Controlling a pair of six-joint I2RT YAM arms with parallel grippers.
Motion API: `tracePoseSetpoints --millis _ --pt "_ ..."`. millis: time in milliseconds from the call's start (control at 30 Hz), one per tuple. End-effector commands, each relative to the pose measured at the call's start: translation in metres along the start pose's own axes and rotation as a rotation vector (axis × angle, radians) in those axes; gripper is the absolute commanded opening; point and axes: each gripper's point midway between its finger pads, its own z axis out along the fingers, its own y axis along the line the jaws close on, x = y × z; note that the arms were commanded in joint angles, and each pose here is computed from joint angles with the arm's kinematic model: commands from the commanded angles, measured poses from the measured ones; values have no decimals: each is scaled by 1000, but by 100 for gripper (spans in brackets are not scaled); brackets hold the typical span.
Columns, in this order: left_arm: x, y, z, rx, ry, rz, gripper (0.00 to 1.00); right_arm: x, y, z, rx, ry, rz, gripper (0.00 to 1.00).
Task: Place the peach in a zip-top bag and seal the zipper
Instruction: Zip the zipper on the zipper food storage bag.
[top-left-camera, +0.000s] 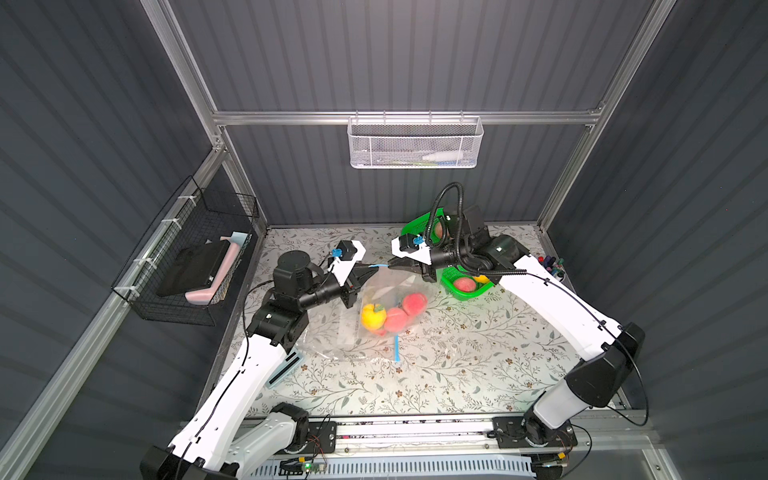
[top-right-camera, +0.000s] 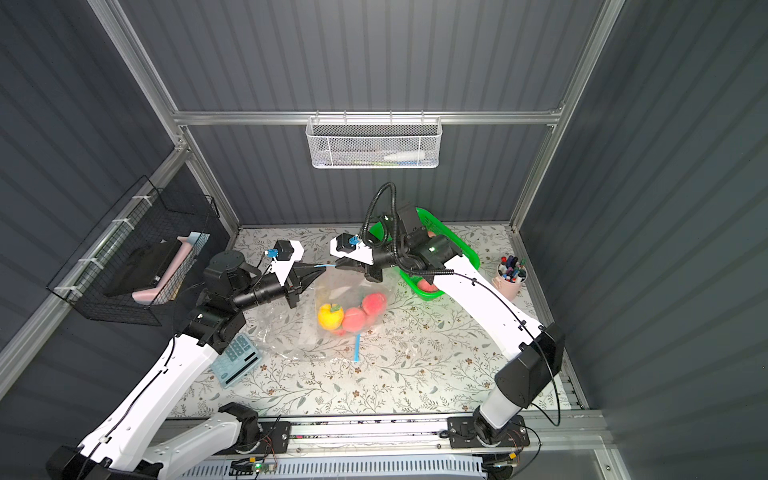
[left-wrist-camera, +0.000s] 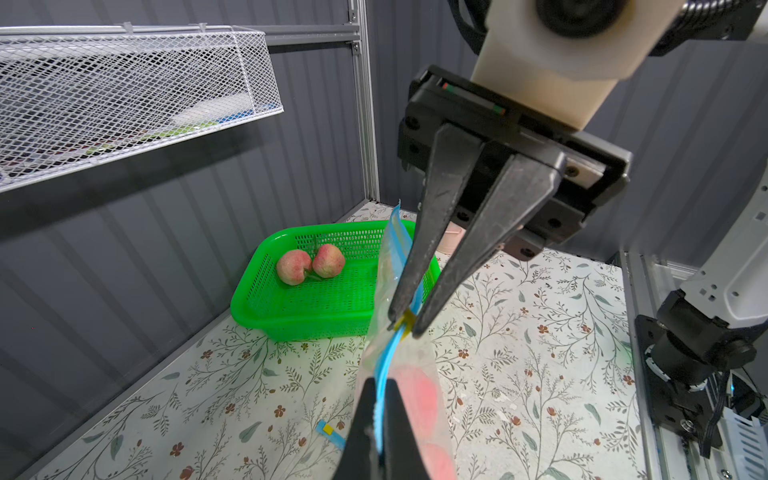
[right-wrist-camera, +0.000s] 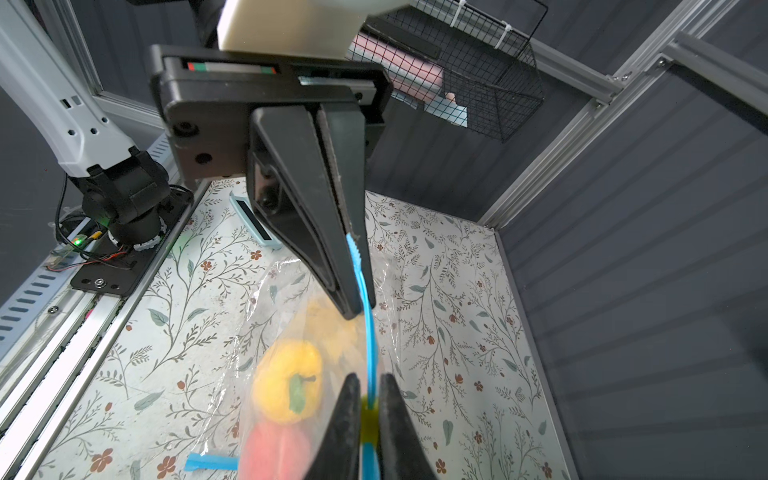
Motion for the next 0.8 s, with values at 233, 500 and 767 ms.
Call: tracePoseSetpoints --millis 233,500,767 --pt "-9 -9 -1 56 -33 24 0 1 -3 3 2 5 1 26" --pt "-8 -2 -5 -4 -21 23 0 7 -2 -1 9 35 -6 14" --pt "-11 17 -24 -187 -32 17 0 44 -14 -19 80 173 24 13"
